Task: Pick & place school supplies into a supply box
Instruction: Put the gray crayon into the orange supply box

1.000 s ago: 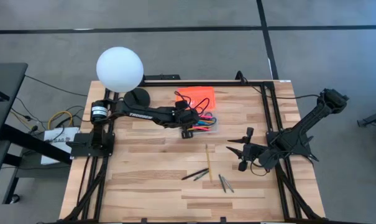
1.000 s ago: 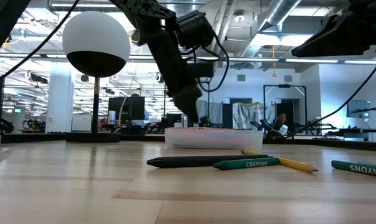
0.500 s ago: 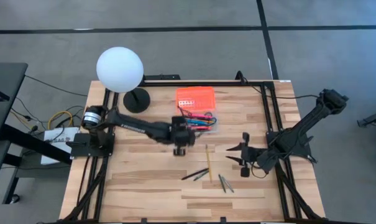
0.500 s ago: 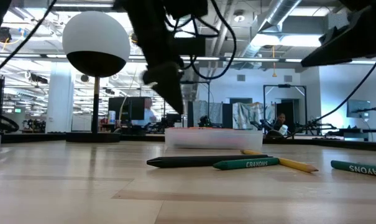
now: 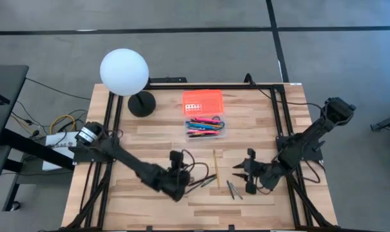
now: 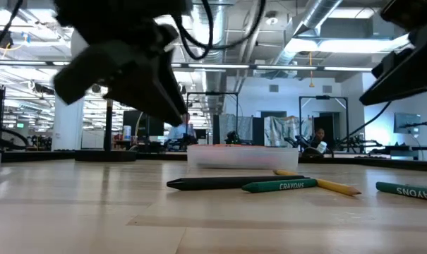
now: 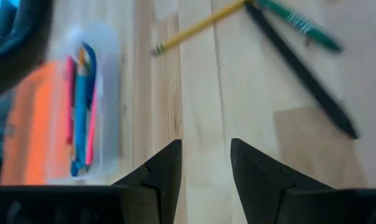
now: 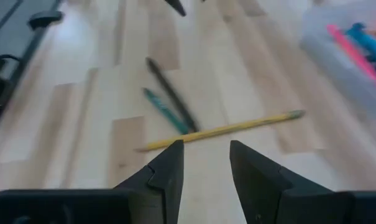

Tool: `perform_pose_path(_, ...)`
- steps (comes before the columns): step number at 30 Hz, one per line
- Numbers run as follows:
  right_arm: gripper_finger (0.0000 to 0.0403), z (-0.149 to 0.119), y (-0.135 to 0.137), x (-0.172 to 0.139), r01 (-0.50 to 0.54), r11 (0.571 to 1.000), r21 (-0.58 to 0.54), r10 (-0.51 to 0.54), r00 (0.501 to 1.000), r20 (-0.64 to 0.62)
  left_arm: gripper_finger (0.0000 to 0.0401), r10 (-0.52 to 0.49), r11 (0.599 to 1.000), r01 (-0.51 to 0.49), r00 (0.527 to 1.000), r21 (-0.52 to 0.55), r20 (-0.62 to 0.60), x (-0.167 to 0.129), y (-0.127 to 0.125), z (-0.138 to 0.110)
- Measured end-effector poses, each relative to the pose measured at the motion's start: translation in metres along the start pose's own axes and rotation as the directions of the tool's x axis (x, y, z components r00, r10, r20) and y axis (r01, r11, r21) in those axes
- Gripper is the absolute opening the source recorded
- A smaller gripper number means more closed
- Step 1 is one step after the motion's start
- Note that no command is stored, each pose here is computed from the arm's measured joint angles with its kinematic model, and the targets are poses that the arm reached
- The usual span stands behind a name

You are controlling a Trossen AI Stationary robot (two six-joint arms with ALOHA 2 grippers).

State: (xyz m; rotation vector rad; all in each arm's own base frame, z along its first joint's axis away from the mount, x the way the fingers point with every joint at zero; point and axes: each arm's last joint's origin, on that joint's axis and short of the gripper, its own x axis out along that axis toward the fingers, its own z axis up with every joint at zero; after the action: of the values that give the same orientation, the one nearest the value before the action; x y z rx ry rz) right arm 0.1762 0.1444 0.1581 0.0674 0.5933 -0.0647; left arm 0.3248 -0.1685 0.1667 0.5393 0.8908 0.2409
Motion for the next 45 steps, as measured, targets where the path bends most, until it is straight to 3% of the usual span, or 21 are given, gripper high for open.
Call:
perform_pose_path(6, 0.0122, 0.003, 0.029, 0.010, -0.037, 0.994, 0.105, 0.049, 0.993, -0.107, 0.0132, 0.115, 0.993, -0.114, 0.988, -0.016, 0.099, -0.016, -0.022, -0.008)
perform_pose_path(10, 0.0122, 0.001, 0.043, 0.020, 0.052, 0.982, 0.184, -0.007, 0.971, -0.237, 0.0132, 0.184, 0.983, -0.180, 0.974, -0.044, 0.130, -0.021, -0.029, -0.016)
perform_pose_path(16, 0.0122, 0.005, 0.063, 0.035, 0.159, 0.963, 0.218, -0.061, 0.914, -0.400, 0.0132, 0.198, 0.980, -0.191, 0.972, -0.060, 0.129, -0.022, -0.035, -0.027)
perform_pose_path(25, 0.0122, 0.009, 0.078, 0.046, 0.234, 0.952, 0.197, -0.116, 0.872, -0.476, 0.0132, 0.206, 0.976, -0.196, 0.973, -0.098, 0.104, -0.016, -0.037, -0.044)
perform_pose_path(32, 0.0122, 0.003, 0.073, 0.047, 0.315, 0.923, 0.221, -0.156, 0.831, -0.534, 0.0132, 0.213, 0.972, -0.201, 0.973, -0.122, 0.092, -0.013, -0.038, -0.053)
perform_pose_path(45, 0.0122, 0.001, 0.072, 0.047, 0.330, 0.911, 0.247, -0.159, 0.835, -0.527, 0.0132, 0.231, 0.964, -0.215, 0.969, -0.156, 0.091, -0.012, -0.039, -0.060)
